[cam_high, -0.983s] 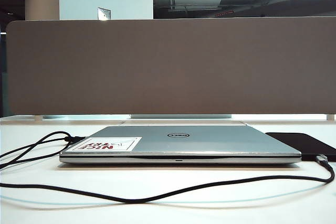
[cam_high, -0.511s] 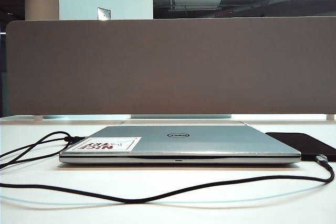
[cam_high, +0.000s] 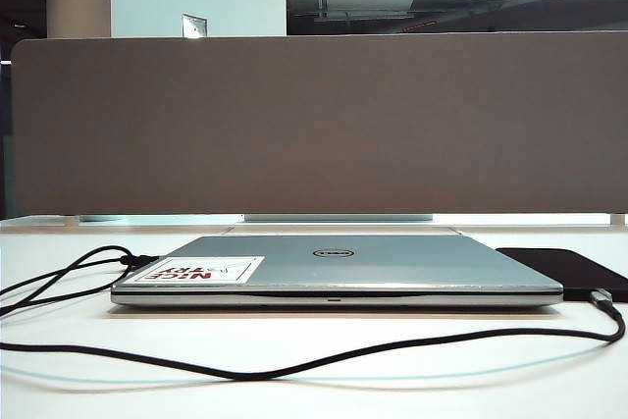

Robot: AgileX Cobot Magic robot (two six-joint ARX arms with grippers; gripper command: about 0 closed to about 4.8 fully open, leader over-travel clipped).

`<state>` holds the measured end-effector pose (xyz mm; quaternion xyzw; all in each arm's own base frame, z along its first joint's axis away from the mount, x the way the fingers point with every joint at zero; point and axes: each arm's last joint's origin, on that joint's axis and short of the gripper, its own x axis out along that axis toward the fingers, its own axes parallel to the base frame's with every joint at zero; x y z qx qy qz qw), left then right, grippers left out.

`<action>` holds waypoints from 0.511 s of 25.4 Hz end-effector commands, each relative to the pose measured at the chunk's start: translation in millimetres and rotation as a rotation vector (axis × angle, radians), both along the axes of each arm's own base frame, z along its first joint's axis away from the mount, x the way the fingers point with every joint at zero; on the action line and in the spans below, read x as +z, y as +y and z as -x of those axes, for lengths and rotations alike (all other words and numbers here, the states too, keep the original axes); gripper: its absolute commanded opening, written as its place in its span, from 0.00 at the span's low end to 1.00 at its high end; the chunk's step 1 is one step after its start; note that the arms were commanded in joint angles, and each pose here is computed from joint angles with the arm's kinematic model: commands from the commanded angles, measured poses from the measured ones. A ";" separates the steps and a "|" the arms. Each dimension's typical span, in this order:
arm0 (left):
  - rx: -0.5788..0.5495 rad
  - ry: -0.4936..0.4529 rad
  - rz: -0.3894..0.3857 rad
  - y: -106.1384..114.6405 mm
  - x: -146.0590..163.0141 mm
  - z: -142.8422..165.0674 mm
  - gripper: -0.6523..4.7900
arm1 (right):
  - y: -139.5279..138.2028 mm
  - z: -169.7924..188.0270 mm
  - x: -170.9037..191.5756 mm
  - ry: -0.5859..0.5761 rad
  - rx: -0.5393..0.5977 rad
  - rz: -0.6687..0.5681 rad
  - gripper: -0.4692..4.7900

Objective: Pick up the charging cable and the phone, plug the charging cable into the charging port on the phone, and finally place them back on the table.

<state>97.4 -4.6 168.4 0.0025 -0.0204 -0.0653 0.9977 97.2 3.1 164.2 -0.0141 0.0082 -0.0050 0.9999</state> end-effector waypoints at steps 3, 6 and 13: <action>-0.001 -0.015 0.003 -0.1 2.4 0.3 0.11 | -0.7 0.3 7.8 -0.085 -0.019 -0.002 0.08; -0.001 -0.015 0.003 -0.1 2.4 0.3 0.11 | -0.7 0.5 10.3 -0.111 -0.019 -0.003 0.08; -0.001 -0.015 0.003 -0.1 2.4 0.3 0.11 | -0.7 0.4 9.0 -0.097 -0.018 -0.003 0.08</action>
